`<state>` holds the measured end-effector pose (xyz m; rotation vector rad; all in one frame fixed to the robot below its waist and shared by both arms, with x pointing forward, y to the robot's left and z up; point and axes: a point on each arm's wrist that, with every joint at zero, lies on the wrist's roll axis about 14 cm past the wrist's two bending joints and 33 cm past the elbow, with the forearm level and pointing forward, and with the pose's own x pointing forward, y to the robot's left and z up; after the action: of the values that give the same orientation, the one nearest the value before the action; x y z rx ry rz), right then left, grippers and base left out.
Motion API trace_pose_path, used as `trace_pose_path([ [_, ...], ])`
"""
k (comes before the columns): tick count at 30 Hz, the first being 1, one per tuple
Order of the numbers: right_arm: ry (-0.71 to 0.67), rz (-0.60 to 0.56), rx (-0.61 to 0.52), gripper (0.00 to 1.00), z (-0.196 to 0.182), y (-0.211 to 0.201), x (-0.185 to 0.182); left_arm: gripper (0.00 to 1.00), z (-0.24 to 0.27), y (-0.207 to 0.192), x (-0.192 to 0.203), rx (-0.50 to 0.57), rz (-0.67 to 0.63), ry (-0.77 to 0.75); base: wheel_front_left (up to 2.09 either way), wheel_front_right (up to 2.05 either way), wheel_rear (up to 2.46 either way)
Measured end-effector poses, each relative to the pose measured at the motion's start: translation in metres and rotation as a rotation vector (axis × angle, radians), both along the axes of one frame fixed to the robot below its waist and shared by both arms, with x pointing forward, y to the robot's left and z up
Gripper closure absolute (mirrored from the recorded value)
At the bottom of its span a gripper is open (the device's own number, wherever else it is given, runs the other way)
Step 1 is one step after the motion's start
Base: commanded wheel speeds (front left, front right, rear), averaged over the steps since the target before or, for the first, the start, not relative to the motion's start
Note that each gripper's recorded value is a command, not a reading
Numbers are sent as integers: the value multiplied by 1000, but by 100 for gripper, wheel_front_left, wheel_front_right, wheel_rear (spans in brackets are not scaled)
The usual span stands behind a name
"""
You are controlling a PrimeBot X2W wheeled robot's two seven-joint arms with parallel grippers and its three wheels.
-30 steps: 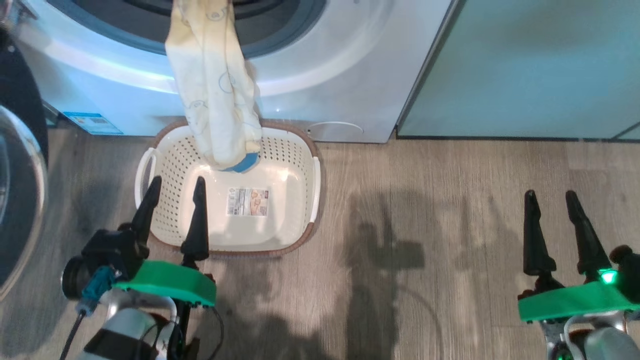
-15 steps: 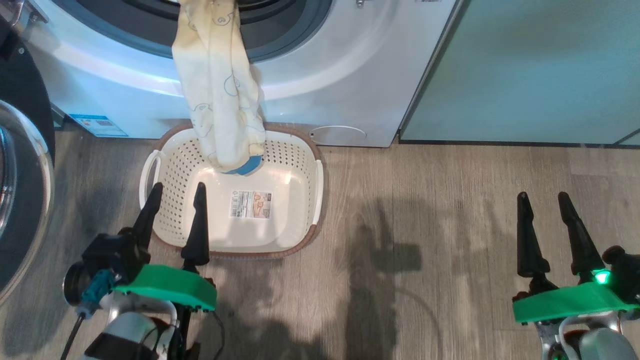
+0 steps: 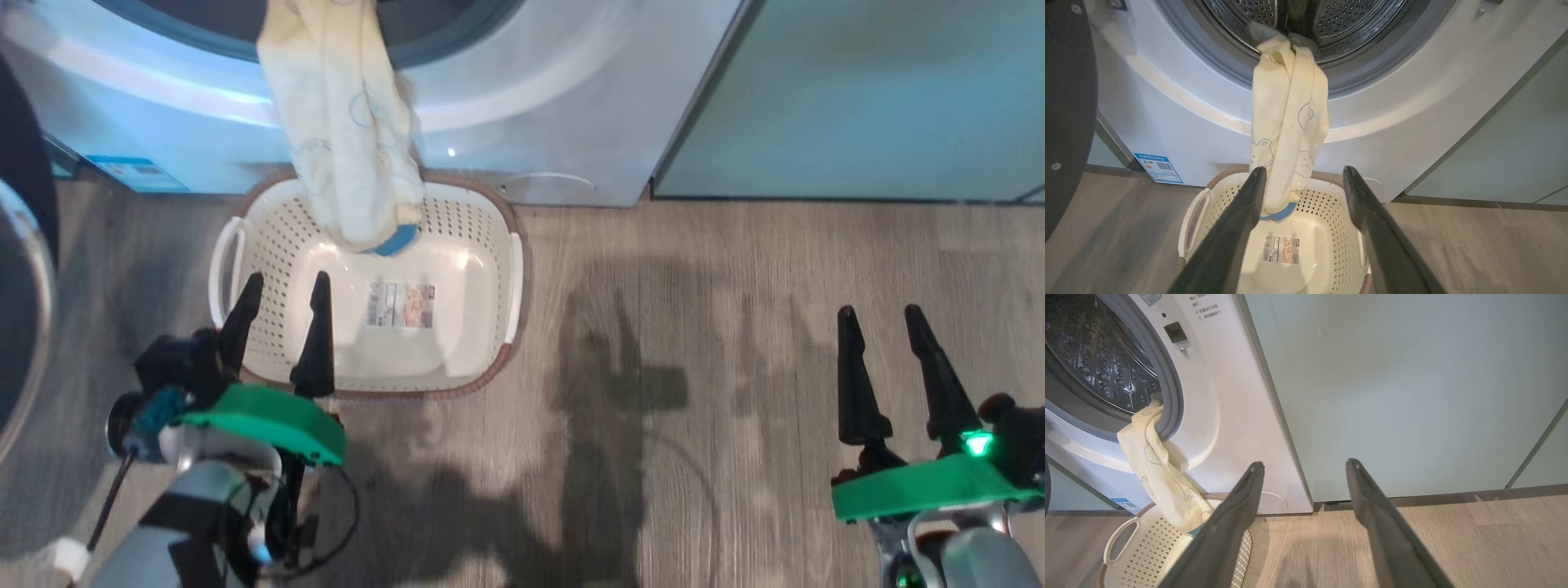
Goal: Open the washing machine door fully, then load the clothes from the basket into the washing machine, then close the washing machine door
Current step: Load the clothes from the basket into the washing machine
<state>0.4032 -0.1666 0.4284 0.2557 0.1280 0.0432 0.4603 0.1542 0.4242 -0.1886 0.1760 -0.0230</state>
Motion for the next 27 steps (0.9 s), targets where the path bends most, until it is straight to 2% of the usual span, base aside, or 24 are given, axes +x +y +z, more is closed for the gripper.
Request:
trace_pose_path([
  [11,34,-41,-14,0,-17,-16,14,0,-75,-19,48,-27,-74,142,0,0,0],
  [27,102,-117,-20,0,-47,-43,25,0,-160,-22,124,-31,-82,268,0,0,0],
])
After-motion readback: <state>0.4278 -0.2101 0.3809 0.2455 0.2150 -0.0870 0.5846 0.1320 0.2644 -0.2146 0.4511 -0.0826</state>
